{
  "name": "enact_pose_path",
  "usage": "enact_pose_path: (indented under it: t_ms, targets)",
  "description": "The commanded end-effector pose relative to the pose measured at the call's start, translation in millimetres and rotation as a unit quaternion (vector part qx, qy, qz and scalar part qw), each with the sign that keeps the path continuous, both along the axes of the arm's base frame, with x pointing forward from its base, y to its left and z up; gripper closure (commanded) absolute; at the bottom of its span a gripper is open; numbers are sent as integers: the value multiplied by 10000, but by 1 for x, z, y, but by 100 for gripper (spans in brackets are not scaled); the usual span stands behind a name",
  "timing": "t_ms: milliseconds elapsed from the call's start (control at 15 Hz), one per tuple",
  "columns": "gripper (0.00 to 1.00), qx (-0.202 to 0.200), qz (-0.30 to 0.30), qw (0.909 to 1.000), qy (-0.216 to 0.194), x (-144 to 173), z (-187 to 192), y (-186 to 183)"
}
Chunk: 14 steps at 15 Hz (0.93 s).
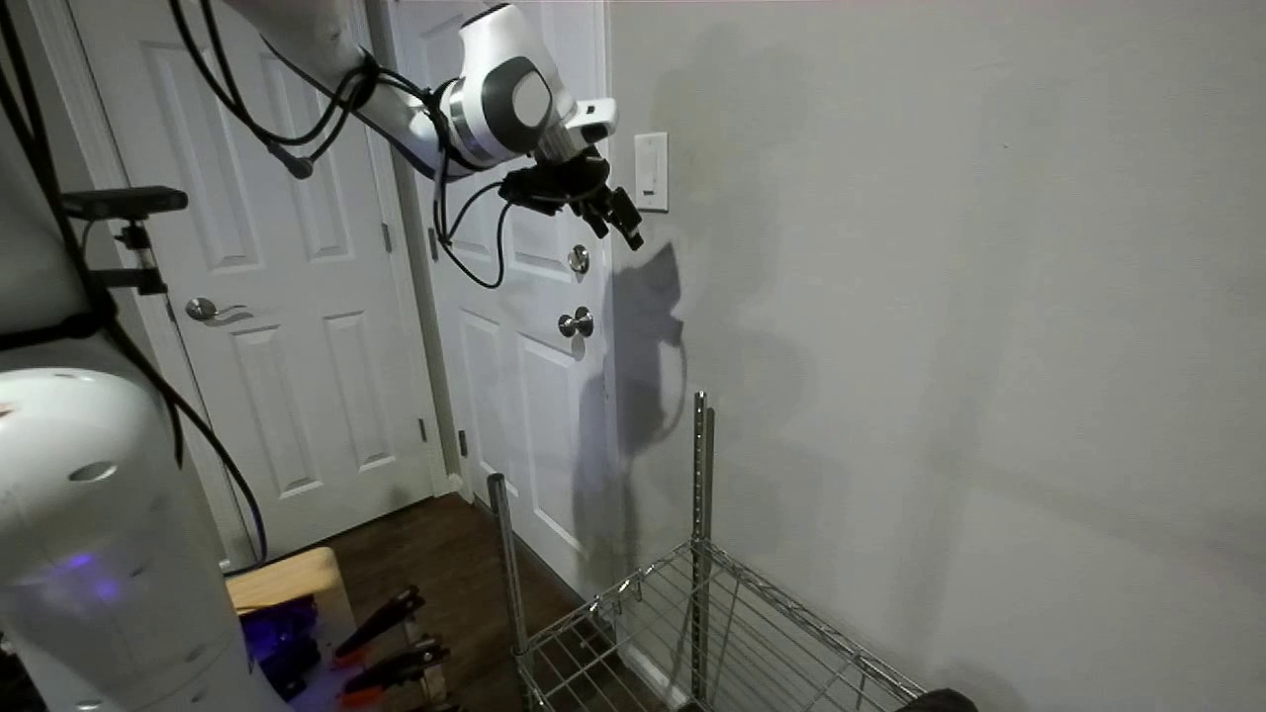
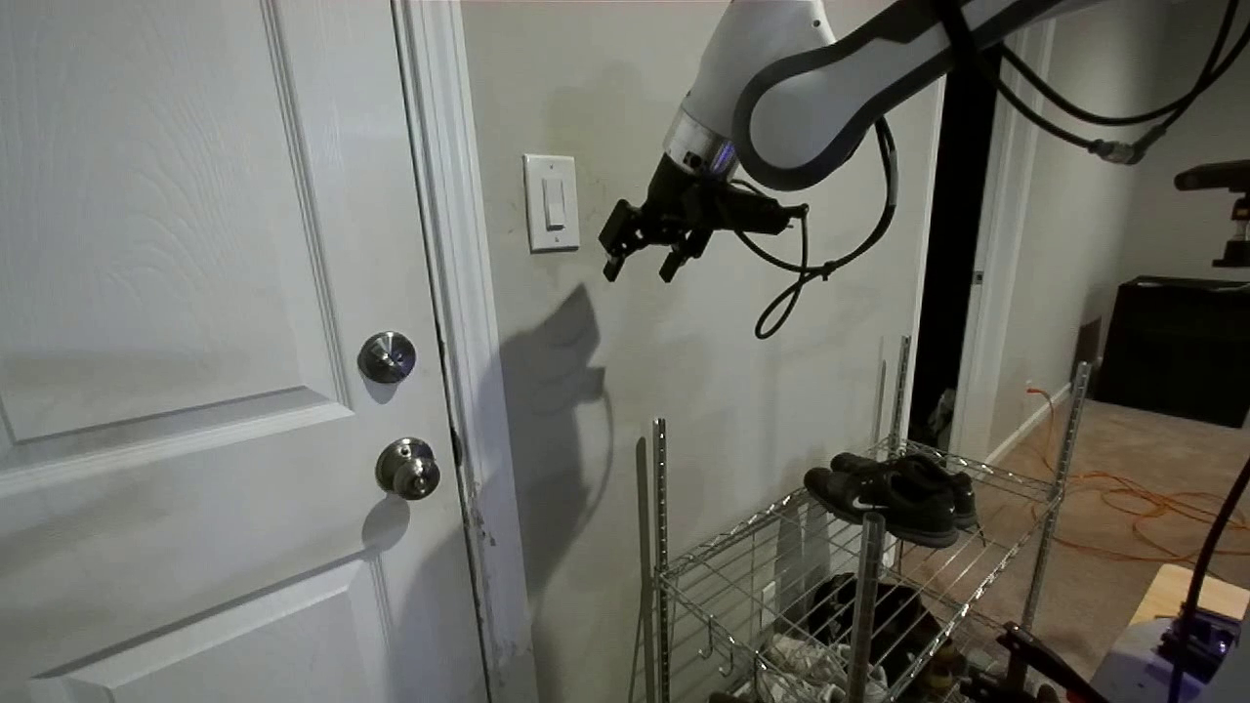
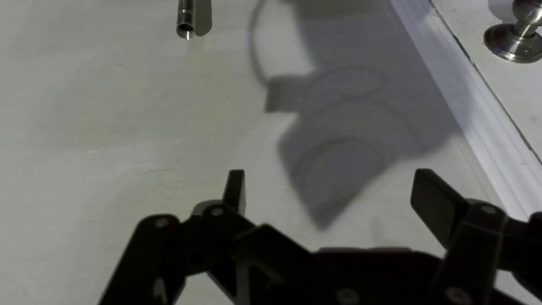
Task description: Flip the light switch on the wall
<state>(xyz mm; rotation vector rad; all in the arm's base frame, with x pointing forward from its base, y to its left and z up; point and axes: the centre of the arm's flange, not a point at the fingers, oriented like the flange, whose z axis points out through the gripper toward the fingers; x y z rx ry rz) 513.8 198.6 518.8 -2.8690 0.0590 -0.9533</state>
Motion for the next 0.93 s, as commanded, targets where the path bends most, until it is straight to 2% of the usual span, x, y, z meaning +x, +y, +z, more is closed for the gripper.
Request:
enact_pose_path:
  t_ms: [0, 267, 333, 400, 867]
  targets:
    - [0, 84, -16, 9997, -216, 2, -5, 8]
    - [0, 196, -12, 9972, -715, 3, 4, 14]
    - [25, 221, -35, 9960, -869, 0, 8, 16]
    - [26, 256, -22, 9947, -997, -1, 11, 17]
    - [72, 522, 199, 9845, -1662, -7, 26, 22]
